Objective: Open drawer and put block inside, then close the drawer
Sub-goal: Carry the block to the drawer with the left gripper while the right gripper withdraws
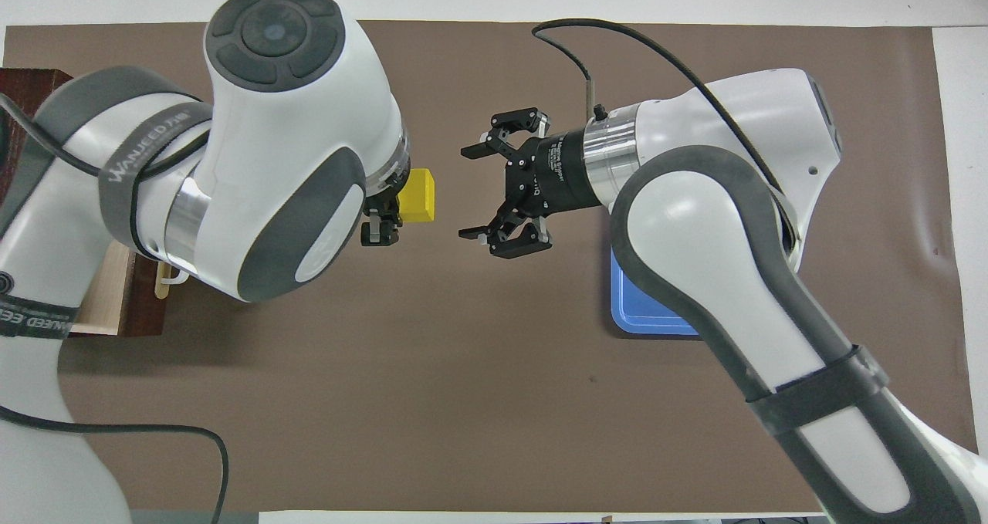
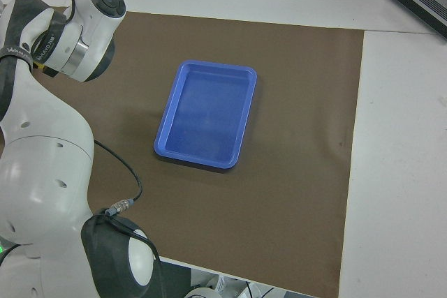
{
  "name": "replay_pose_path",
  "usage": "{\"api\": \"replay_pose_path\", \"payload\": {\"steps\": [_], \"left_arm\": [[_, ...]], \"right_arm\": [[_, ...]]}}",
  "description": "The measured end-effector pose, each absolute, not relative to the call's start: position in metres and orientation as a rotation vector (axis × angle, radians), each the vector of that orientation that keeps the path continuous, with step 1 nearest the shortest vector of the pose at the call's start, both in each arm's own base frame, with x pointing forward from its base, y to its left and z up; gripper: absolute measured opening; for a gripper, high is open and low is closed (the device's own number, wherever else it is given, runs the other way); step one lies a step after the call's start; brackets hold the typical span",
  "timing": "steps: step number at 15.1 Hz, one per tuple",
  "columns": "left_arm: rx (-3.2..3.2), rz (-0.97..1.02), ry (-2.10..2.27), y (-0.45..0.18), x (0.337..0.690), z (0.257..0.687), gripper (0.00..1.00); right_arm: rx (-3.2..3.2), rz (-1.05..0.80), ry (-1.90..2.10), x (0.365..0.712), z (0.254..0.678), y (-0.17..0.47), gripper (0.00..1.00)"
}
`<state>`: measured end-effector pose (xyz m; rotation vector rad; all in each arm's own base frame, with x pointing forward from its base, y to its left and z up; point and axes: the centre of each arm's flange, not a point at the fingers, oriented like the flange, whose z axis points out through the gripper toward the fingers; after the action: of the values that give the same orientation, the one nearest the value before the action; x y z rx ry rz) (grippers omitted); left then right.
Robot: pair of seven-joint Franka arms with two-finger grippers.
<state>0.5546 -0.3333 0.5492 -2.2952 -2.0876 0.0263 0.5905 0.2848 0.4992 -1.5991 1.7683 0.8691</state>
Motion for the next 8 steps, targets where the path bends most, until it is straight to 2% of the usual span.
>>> {"api": "replay_pose_path", "payload": {"steps": [4,8], "left_arm": [[-2.376,0.041,-1.961,-0.256,0.589,0.551,0.55],[-2.442,0.037,-1.905,-0.147,0.618,0.565,0.55]], "right_arm": [[-1.719,0.686,1.820,0.617,0.501,0.208,1.00],[-2.041,0.534,1.647,0.624,0.497,0.151,1.00]]}}
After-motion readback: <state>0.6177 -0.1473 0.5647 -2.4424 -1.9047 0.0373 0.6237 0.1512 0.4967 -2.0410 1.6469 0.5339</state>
